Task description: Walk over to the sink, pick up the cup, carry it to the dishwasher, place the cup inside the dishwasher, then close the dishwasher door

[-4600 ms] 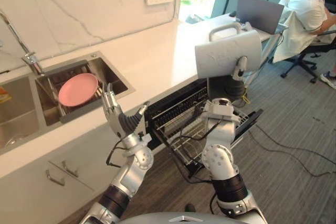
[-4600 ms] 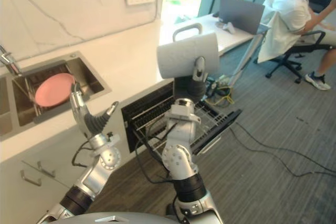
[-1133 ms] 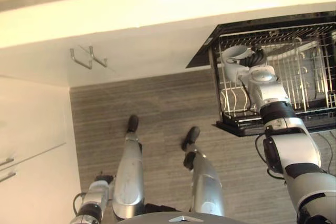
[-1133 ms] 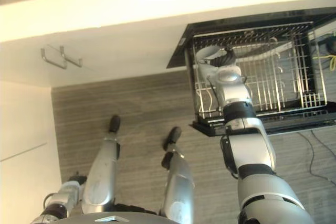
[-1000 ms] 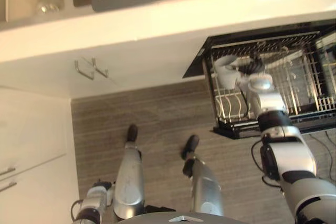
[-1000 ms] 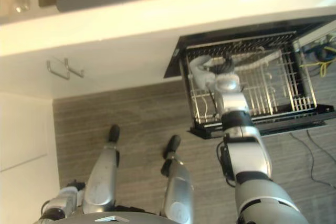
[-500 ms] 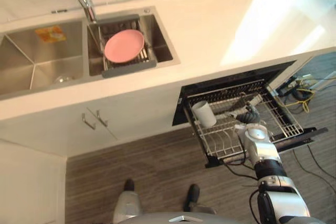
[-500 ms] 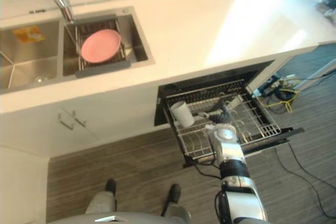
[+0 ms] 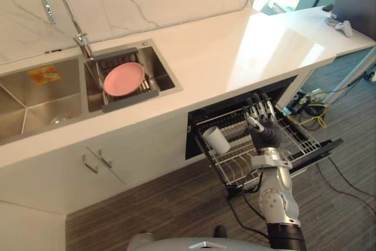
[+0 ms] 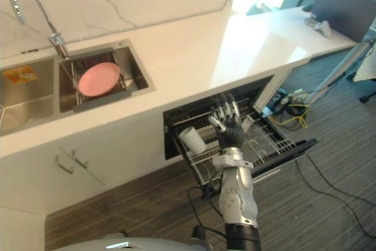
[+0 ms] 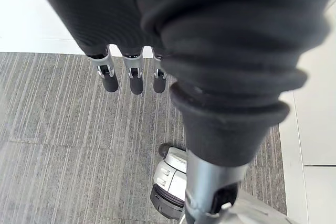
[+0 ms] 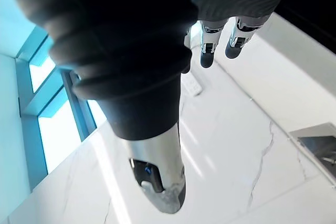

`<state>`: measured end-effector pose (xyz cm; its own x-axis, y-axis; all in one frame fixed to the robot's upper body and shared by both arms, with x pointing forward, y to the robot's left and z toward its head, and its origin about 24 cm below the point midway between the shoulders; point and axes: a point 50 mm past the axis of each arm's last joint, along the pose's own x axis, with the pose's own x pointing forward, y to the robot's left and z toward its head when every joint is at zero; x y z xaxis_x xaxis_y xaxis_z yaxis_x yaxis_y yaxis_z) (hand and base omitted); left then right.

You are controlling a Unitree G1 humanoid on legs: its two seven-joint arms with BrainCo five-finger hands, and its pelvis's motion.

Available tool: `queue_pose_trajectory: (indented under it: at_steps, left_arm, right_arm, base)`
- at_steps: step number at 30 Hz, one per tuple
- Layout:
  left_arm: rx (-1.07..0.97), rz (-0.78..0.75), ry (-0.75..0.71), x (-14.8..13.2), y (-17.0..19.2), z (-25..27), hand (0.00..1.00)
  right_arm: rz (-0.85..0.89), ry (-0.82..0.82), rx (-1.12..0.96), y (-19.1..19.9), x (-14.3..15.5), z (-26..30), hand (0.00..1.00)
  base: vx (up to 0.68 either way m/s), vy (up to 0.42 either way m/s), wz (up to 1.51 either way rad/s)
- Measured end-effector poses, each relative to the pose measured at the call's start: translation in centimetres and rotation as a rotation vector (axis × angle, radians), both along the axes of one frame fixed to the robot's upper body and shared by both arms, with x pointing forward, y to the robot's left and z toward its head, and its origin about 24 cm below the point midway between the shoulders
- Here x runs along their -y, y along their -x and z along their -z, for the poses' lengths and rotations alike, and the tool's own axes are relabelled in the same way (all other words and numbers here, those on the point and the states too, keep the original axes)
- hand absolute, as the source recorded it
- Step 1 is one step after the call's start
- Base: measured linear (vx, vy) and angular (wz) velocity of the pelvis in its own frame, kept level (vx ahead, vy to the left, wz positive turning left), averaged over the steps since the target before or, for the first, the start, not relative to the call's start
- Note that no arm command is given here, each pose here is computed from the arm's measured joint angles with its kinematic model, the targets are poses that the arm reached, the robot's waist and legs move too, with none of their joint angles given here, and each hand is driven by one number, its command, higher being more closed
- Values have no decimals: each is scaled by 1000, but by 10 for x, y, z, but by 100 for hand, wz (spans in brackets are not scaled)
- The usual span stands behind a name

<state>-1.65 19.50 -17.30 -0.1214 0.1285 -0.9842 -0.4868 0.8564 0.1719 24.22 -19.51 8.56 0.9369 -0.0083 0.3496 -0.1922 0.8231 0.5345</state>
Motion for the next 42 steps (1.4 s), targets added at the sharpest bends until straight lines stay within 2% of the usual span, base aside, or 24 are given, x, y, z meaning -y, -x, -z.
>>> queue_pose_trajectory:
  at_steps: [2, 6, 9, 12, 16, 21, 25, 28, 35, 38, 42]
  left_arm:
    - [11, -72, 16, 1, 2, 0, 0]
    - [79, -409, 123, 10, 3, 0, 0]
    - [138, -604, 217, 17, 2, 0, 0]
    - [156, -723, 284, 24, 7, 0, 0]
    - [144, -770, 274, 30, 13, 1, 0]
    - [167, -598, 167, -5, 2, -1, 0]
    - [183, -416, 168, -4, -16, 1, 0]
    - [182, -362, 158, -7, -17, 1, 0]
    - [152, -286, 121, -23, -25, -2, 0]
    - [151, -273, 140, -7, -33, 0, 0]
    - [142, -325, 139, -7, -32, 0, 0]
  right_arm:
    - [-15, -6, 35, 1, -4, -7, 0]
    - [-63, -31, 13, -1, -23, -5, 0]
    - [1, -12, 18, -1, -26, -11, 0]
    - [99, -4, 44, -6, -20, -24, 0]
    - [196, 17, 92, 0, -1, -40, 0]
    - [271, 3, 36, -2, 10, -32, 0]
    - [326, 5, -66, -6, 19, -12, 0]
    - [338, 62, -66, -10, 12, -15, 0]
    - [296, 83, -26, -8, 12, -23, 0]
    - [328, 126, 3, 9, 27, -28, 0]
    - [280, 135, 103, 12, 20, -46, 0]
  base:
    - [5, 5, 3]
    - [24, 21, 2]
    - [-38, 52, 21]
    - [-43, 102, -25]
    - [-16, 149, -31]
    - [139, 127, 15]
    - [107, 167, 27]
    - [225, 103, 14]
    - [116, -94, 25]
    - [143, -168, 41]
    - [139, -108, -8]
